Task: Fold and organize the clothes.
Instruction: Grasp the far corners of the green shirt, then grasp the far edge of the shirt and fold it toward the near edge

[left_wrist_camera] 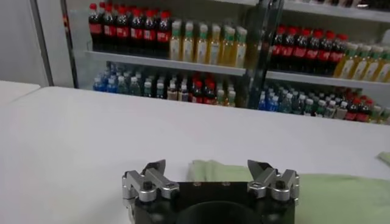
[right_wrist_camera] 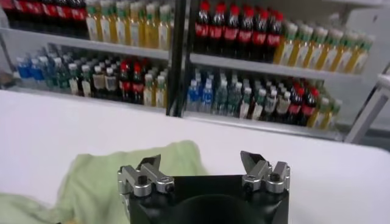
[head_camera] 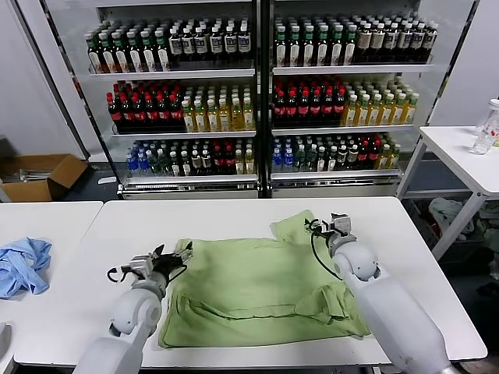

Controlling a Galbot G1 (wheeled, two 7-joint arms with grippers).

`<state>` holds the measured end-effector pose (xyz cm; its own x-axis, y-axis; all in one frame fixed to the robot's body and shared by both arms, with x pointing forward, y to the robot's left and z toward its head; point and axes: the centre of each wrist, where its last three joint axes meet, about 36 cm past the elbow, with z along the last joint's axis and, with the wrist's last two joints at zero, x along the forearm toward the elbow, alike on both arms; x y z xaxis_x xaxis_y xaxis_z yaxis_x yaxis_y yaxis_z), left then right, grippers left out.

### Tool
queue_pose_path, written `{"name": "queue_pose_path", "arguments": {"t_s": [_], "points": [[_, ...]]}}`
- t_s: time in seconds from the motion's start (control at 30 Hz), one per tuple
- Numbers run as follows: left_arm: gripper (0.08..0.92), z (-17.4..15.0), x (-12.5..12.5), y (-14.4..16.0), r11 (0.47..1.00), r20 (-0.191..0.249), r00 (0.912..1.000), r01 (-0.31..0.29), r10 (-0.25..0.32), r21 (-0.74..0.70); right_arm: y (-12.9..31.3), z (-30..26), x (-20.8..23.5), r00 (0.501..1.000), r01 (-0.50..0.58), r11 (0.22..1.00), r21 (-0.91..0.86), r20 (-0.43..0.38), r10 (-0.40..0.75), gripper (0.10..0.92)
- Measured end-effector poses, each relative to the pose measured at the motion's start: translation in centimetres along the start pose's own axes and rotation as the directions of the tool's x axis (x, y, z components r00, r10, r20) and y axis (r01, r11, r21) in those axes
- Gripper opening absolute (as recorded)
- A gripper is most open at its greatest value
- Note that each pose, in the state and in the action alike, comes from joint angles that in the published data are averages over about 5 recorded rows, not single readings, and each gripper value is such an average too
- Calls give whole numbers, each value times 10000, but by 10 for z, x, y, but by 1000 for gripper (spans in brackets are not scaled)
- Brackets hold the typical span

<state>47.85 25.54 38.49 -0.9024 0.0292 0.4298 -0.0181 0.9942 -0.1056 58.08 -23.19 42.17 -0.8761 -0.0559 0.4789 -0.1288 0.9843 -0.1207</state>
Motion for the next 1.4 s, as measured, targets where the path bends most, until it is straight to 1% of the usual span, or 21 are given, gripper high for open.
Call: {"name": "queue_pose_path", "arguments": {"t_s": [0.17, 0.23, 0.33, 0.4, 0.6, 0.83, 1.03, 1.1, 1.17, 1.27, 1.4], "points": [[818, 2, -15, -9, 10000, -286, 9996, -46, 46, -23, 4, 7, -17, 9988, 20, 9999, -166, -485, -28, 823], [796, 4, -19, -13, 9999, -406, 9991, -104, 103, -11, 5, 9, -21, 9981, 32, 9998, -218, -614, -45, 823], [725, 6, -23, -19, 9999, -566, 9983, -129, 127, -36, 5, 14, -25, 9970, 60, 9996, -268, -775, -80, 817], [664, 6, -26, -21, 9999, -656, 9978, -108, 104, -62, 6, 17, -27, 9961, 89, 9995, -293, -878, -115, 788], [491, 8, -28, -23, 9999, -847, 9964, -85, 77, -88, 5, 28, -27, 9934, 182, 9990, -406, -1122, -226, 621], [292, 12, -26, -20, 9999, -932, 9955, -171, 172, 14, 2, 43, -24, 9901, 279, 9981, -542, -1361, -351, 422], [126, 14, -20, -16, 9982, -785, 9956, -488, 514, 353, 0, 49, -16, 9905, 370, 9976, -589, -1303, -444, 248], [95, 13, -16, -14, 9969, -695, 9954, -629, 661, 468, -1, 50, -12, 9918, 385, 9975, -595, -1194, -454, 188], [85, 11, -11, -13, 9954, -581, 9951, -767, 800, 570, -3, 50, -8, 9935, 389, 9975, -590, -1042, -449, 140], [83, 6, -3, -11, 9927, -333, 9943, -983, 1009, 703, -4, 49, 1, 9962, 431, 9974, -572, -733, -473, 111], [83, -1, 11, -8, 9884, 29, 9921, -1255, 1257, 851, -6, 43, 18, 9980, 584, 9970, -515, -218, -596, 111]]}}
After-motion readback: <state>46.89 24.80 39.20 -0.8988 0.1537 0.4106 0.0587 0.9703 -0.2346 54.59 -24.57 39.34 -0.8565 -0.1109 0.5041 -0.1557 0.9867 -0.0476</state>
